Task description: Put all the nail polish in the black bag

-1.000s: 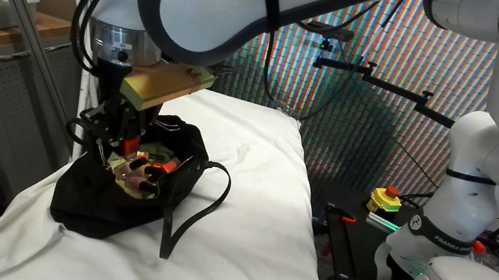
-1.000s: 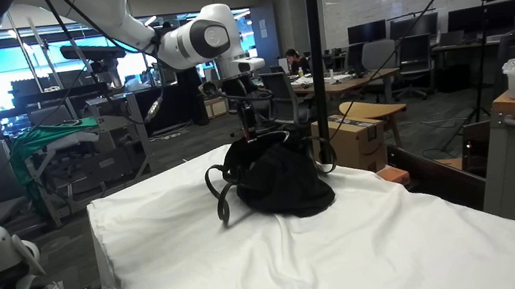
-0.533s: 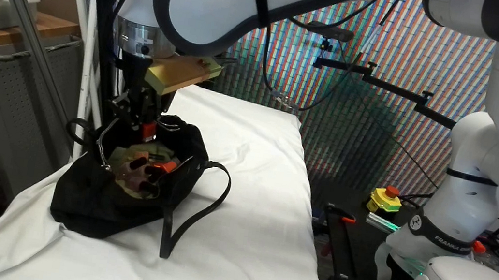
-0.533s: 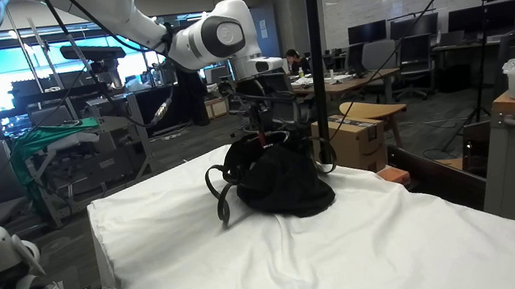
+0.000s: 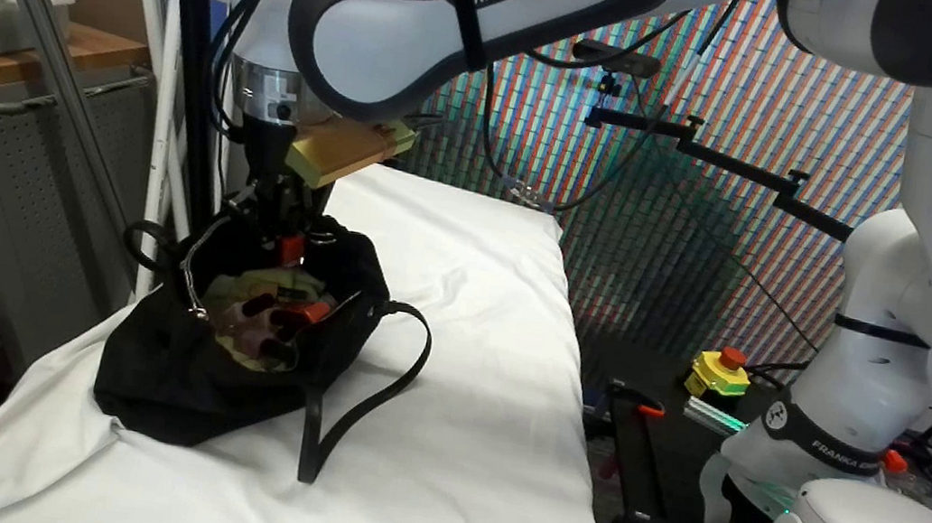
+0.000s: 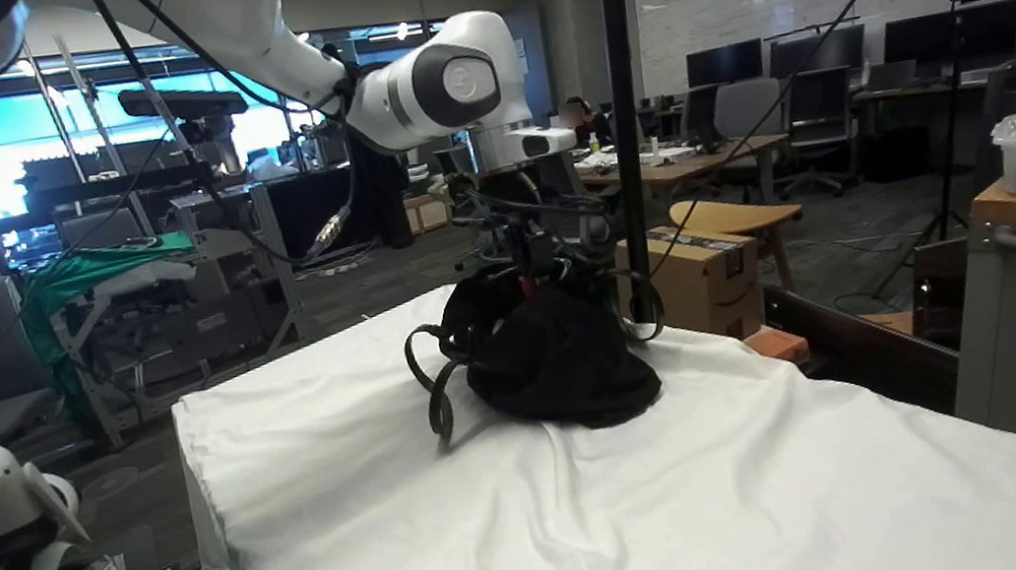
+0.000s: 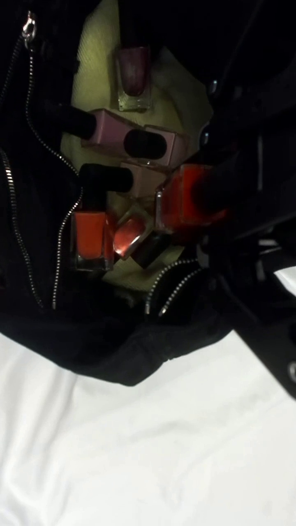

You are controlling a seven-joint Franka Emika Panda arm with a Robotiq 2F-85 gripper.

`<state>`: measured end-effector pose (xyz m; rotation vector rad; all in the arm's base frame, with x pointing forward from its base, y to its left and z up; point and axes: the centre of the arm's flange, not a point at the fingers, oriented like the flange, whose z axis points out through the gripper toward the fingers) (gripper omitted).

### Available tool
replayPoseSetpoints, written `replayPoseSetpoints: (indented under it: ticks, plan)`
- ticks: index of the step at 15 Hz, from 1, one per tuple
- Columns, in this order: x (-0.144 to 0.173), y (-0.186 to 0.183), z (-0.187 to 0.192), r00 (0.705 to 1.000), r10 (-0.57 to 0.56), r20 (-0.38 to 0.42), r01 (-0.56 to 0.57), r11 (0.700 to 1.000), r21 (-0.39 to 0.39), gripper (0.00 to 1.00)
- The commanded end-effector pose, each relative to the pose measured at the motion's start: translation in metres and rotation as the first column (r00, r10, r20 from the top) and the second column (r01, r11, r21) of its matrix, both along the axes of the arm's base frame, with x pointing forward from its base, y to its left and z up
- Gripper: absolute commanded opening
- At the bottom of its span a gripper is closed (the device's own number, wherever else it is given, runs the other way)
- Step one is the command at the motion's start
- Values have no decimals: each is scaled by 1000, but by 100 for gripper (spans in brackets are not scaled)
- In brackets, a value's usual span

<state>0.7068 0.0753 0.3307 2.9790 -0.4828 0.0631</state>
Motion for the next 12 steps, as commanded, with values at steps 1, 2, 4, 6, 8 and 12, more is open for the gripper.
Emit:
replayPoseSetpoints:
  ticks: [1,2,4,6,8,12]
  plan:
    - [9,-3,-3,1000,16,6,-16,1000,-17,47]
    - [9,-4,-5,1000,14,2,-14,1000,-16,66]
    - [8,-3,-8,1000,13,1,-13,1000,-14,77]
    - [6,-1,-9,1000,11,2,-11,1000,-15,92]
    - [3,2,-9,1000,16,-1,-16,1000,-11,99]
    - [-24,18,-1,986,156,-53,-154,987,47,100]
